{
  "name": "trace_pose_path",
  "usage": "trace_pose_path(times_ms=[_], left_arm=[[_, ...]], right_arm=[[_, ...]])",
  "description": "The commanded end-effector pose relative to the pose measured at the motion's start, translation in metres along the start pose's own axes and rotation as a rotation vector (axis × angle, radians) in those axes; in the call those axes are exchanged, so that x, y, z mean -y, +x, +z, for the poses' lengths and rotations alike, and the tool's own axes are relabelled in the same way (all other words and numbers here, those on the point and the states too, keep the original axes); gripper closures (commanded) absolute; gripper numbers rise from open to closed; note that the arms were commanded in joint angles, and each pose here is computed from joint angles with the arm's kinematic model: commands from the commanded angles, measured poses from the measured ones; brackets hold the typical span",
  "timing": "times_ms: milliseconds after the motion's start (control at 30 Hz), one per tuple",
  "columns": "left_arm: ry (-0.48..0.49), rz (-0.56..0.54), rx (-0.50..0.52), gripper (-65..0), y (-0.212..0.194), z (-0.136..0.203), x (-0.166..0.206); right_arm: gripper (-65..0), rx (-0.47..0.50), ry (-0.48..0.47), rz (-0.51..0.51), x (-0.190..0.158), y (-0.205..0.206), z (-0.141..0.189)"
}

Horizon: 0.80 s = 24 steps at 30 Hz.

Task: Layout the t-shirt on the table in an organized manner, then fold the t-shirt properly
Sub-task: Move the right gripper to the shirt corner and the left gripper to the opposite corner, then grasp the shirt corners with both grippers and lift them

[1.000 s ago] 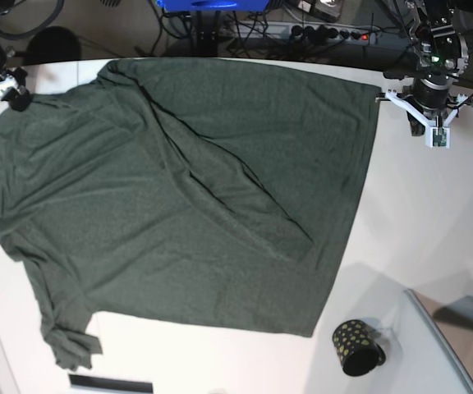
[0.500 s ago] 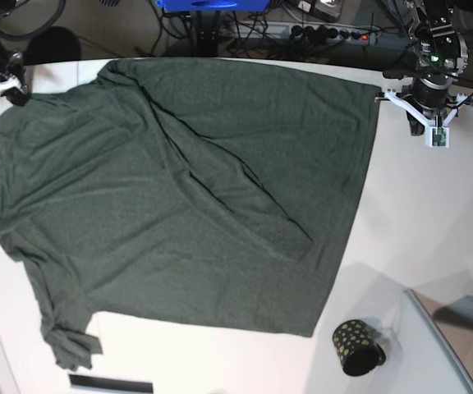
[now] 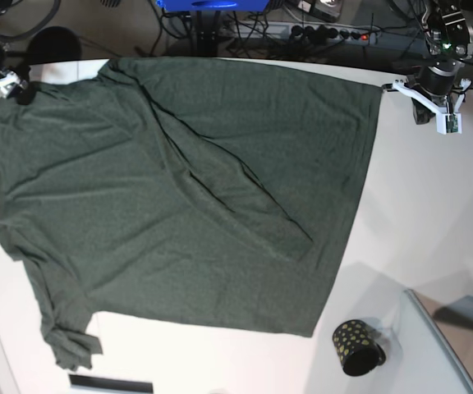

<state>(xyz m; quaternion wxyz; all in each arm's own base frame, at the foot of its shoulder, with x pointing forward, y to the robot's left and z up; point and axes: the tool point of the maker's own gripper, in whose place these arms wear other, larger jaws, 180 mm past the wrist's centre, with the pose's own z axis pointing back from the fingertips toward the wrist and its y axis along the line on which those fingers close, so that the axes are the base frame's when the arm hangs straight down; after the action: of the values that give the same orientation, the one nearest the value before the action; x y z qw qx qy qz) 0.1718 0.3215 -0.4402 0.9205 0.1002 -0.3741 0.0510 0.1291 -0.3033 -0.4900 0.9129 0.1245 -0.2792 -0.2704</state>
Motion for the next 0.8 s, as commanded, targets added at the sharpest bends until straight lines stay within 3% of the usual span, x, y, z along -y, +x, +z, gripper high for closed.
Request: trace_pose_path(times_ms=[0,400,467,600,700,767], left_arm=[[0.015,-0.013,0.038,0.0,0.011,0.002,-0.007],[0.012,-0.009,0.029,0.0,0.006,0.004,-0.008],[0.013,-0.008,0.026,0.0,0.005,0.004,-0.008],[0.012,0.003,0.008,0.0,-0.002,0.002,-0.008],[-0.004,0.053,0.011,0.0,-0.005,0.004,-0.005],[-0.028,0.120,0.007,-13.0,-0.012,0.010,-0.003]], right_arm=[[-36.5,-0.013,-0.028,0.016,0.008,0.000,0.005],[-35.9,-0.065,0.018,-0.069,0.002,-0.020,-0.016],[-30.3,-0.071,0.016,-0.068,0.003,-0.021,-0.016],[-12.6,-0.077,0.011,-0.067,0.005,-0.023,-0.014],[-3.9,-0.080,0.010,-0.066,0.005,-0.024,-0.014],[-0.3,-0.081,0.009,-0.065,0.006,-0.024,-0.014]])
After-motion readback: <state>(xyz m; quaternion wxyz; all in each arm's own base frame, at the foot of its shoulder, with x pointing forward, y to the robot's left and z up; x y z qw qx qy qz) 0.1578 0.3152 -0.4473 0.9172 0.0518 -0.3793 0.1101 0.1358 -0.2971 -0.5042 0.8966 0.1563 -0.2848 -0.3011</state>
